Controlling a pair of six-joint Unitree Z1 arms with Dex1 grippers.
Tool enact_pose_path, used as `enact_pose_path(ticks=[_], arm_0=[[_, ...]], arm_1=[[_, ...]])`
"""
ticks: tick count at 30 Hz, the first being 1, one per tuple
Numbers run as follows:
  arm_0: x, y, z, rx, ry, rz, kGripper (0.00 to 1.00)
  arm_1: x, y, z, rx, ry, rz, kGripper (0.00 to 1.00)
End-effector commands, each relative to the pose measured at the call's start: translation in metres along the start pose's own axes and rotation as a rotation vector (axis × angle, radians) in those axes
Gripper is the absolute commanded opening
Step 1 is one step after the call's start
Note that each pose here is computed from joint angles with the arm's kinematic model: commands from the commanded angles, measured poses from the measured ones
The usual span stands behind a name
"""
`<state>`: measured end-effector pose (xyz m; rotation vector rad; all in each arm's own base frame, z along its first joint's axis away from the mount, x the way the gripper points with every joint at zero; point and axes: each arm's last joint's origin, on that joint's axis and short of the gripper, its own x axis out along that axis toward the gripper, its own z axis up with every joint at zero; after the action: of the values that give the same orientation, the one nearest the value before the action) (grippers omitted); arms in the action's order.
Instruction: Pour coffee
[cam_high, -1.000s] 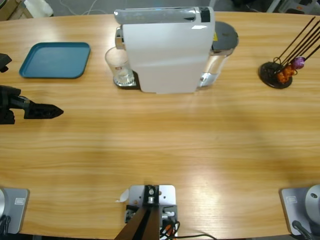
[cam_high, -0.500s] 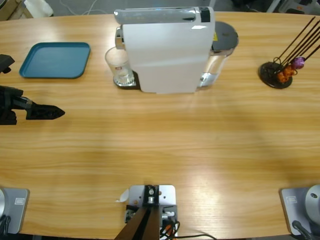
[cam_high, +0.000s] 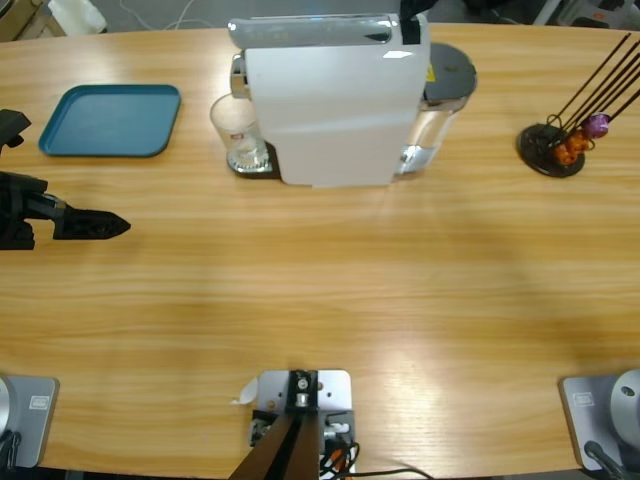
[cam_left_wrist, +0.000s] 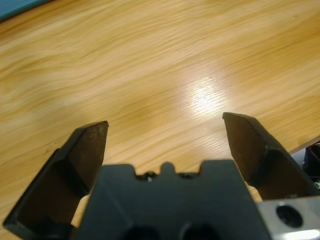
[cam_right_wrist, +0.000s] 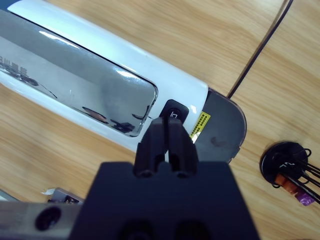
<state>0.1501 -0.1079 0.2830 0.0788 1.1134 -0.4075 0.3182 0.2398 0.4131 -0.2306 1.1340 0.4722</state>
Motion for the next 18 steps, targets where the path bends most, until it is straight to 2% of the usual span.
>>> enact_pose_path(ticks=[1,18], arm_0=[[0.0145,-0.0005,-0.0037,-0.002,0.051,0.012,1.0],[0.0161,-0.0005,-0.0042,-0.008,0.058,0.013,1.0]], arm_1=[[0.029,-0.0034,0.0013,0.002,0.075,-0.033,0.0],[0.0299,-0.0058,0.0048,0.001,0.062,-0.053,0.0]])
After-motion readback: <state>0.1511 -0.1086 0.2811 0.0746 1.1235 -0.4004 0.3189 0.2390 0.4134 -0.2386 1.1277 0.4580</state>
